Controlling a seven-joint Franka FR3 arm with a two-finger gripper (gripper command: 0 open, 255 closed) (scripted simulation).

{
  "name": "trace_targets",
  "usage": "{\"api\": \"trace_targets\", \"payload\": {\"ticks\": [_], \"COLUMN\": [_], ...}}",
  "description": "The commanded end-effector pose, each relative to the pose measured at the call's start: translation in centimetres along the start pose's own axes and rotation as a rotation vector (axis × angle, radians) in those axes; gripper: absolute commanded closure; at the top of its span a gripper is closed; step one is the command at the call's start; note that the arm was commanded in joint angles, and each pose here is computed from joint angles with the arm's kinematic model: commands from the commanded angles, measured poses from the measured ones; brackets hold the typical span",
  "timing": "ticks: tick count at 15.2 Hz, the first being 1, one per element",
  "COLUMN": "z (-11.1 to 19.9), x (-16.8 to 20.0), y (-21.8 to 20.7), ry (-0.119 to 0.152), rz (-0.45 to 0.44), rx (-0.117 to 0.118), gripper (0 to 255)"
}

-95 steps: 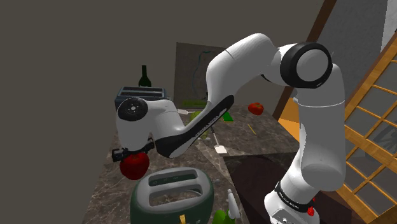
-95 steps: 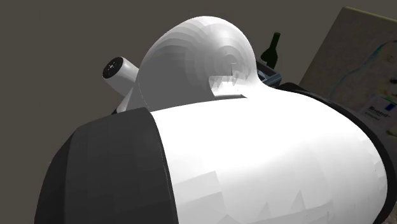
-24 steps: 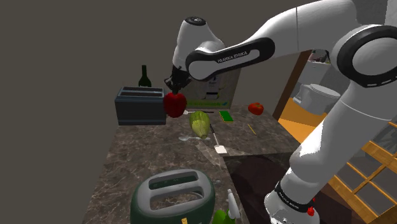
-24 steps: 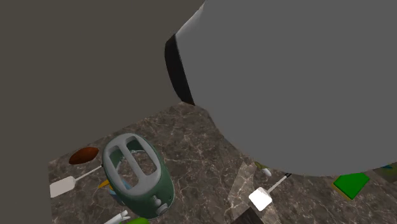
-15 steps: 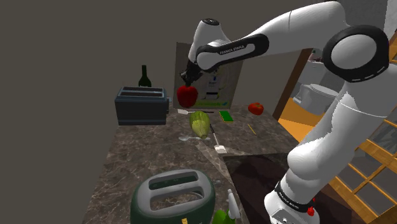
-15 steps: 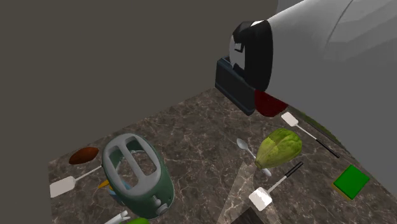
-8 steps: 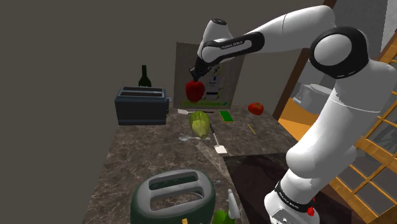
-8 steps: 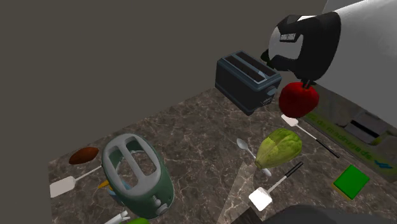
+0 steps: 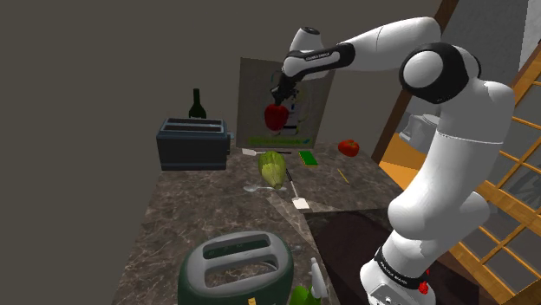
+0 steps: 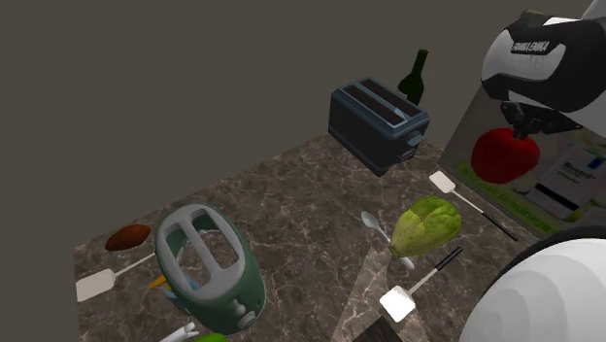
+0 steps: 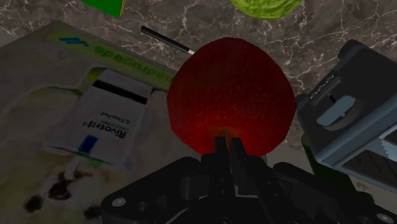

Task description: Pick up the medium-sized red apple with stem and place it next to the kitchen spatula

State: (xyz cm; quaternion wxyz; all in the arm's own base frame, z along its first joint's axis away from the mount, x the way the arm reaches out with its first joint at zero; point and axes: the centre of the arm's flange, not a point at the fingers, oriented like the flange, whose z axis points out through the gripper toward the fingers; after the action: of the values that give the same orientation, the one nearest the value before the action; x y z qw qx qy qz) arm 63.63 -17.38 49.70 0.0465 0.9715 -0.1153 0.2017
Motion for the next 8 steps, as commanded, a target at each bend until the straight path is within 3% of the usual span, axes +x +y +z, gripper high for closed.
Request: {"api": "trace_targets", "payload": {"ticks": [1,8], "z": [1.0,4.2], "x": [1.2,0.5], "y": [2.1,3.1], "ry": [0.001,0.001], "rz": [-0.001,-0.001], "rx": [0.000,0.000], "gripper": [255,255]}}
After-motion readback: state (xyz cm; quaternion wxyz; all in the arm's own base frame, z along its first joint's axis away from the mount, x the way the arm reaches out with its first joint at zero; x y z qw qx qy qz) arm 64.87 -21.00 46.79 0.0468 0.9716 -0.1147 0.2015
